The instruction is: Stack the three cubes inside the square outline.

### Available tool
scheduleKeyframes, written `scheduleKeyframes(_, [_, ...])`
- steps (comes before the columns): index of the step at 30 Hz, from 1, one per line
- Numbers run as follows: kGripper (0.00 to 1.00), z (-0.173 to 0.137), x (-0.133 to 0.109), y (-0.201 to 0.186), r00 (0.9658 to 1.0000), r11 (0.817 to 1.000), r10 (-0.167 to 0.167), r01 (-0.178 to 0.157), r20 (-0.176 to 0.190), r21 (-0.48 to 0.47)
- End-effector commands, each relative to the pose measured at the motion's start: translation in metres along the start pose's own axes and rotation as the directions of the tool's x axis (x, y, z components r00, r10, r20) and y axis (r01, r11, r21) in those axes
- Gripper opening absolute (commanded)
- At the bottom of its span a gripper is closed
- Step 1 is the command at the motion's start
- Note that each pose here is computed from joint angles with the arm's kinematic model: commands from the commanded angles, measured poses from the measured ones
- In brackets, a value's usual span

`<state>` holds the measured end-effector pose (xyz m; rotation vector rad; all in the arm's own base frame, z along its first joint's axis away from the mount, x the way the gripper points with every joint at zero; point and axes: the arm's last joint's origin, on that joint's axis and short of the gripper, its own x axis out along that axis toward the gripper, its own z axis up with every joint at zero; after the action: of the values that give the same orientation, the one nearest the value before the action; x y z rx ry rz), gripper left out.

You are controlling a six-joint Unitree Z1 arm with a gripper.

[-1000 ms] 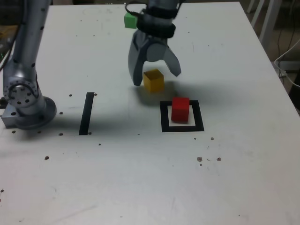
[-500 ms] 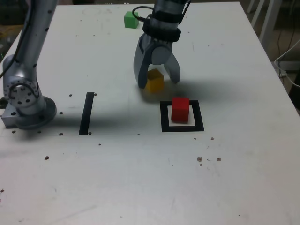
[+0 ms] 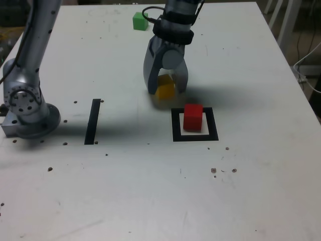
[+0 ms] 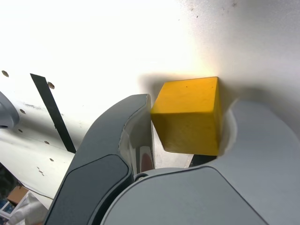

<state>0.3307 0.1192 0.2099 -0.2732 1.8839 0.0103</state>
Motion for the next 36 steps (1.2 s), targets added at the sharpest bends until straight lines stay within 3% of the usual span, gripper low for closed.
scheduleKeyframes(1, [0.28,-0.001,-0.001,0.000,1.0000,1.000,0.008,-0.008,0.001,0.003])
scheduleKeyframes(7, [0.28,-0.013,-0.018,-0.012,0.9971,0.998,0.061,-0.062,0.046,0.030])
scheduleKeyframes(13, [0.28,-0.024,-0.040,-0.037,0.9892,0.989,0.108,-0.117,0.100,0.092])
scheduleKeyframes(22, [0.28,-0.032,-0.062,-0.085,0.9794,0.967,0.142,-0.168,0.143,0.192])
scheduleKeyframes(30, [0.28,-0.031,-0.069,-0.123,0.9766,0.944,0.161,-0.194,0.143,0.267])
scheduleKeyframes(36, [0.28,-0.020,-0.063,-0.147,0.9778,0.927,0.172,-0.202,0.120,0.315])
